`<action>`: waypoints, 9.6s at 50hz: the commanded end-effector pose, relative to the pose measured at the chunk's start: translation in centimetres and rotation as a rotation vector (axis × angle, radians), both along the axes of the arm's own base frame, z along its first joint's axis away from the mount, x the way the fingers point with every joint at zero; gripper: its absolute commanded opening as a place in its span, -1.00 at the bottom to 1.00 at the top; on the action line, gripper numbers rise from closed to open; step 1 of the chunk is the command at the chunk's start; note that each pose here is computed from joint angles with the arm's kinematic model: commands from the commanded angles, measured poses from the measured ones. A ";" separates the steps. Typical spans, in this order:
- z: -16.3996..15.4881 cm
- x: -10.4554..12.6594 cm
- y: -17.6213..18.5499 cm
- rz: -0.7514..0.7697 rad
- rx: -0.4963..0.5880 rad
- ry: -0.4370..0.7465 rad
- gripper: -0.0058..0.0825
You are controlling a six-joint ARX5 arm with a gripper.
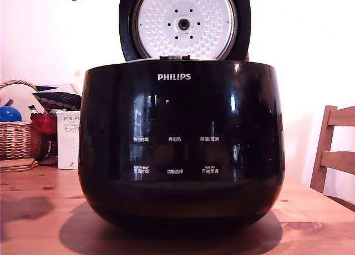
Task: Close the rice cooker by pressing the lid down with medium force
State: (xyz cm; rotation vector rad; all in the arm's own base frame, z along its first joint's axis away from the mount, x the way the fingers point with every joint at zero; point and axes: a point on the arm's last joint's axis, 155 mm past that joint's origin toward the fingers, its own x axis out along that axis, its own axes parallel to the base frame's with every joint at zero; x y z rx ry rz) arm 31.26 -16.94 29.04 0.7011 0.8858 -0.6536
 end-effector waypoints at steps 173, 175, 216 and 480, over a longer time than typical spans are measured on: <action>1.1 1.2 -12.5 -0.042 -0.561 0.284 -0.92; 0.5 1.0 -12.3 -0.029 -0.539 0.297 -0.92; -4.7 -1.7 -11.9 -0.033 -0.321 0.397 -0.92; -17.3 -11.1 -6.2 -0.060 -0.438 0.102 -0.92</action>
